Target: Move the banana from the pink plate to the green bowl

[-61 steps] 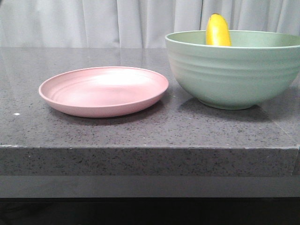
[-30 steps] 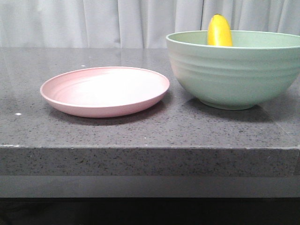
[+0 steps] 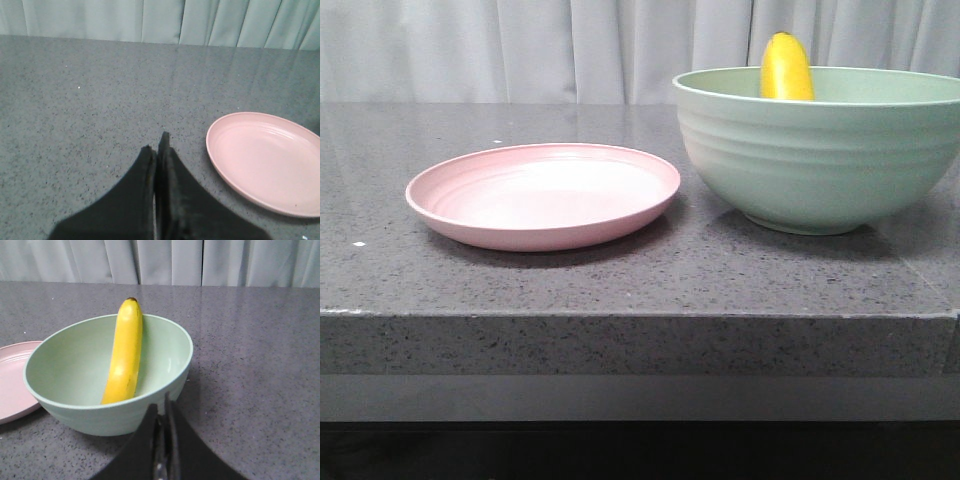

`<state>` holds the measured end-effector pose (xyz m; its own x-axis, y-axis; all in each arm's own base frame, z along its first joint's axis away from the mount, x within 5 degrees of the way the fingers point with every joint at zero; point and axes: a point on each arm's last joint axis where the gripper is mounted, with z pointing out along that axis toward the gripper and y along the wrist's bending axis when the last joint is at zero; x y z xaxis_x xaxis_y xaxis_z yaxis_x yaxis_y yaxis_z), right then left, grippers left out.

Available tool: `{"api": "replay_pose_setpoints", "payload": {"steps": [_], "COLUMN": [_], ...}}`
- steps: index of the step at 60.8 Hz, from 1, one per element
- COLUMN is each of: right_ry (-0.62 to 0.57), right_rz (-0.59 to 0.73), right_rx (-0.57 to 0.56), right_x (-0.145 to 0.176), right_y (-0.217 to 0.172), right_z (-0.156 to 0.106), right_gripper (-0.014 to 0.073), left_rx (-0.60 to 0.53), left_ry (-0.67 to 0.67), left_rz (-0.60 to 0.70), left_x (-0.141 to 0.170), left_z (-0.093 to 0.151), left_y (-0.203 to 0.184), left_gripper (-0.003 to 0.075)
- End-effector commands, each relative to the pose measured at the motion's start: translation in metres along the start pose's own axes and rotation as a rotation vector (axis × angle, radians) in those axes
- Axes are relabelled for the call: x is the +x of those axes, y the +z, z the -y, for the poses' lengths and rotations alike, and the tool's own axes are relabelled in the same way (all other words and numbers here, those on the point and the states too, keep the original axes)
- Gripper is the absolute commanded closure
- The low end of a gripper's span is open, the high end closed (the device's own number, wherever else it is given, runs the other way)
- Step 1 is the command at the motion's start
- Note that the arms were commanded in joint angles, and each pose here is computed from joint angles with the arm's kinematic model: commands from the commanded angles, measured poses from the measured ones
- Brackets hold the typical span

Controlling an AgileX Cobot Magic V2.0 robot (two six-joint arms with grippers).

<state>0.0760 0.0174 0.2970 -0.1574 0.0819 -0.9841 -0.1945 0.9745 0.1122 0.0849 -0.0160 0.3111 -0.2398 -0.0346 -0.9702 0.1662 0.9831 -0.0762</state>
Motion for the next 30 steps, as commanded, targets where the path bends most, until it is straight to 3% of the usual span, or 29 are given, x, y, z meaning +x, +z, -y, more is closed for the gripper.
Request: {"api": "replay_pose_setpoints", "payload": {"steps": [1, 9, 30], "right_ry": [0.007, 0.004, 0.004], "right_rz": [0.136, 0.192, 0.2], "right_rx": [0.003, -0.003, -0.004], "right_x": [-0.005, 0.002, 0.002], "right_y": [-0.012, -0.024, -0.026], "right_z": [0.0, 0.0, 0.0], "right_gripper": [0.0657, 0.0657, 0.0657], "left_rx": [0.005, 0.007, 0.009], "left_ry": [-0.01, -0.009, -0.009], "left_rz": [0.123, 0.156, 0.184], "left_x": [0.002, 0.017, 0.018], "left_z": [0.0, -0.001, -0.001], "left_y": [-0.011, -0.02, -0.022], "left_gripper": [0.0741, 0.0741, 0.0741]}}
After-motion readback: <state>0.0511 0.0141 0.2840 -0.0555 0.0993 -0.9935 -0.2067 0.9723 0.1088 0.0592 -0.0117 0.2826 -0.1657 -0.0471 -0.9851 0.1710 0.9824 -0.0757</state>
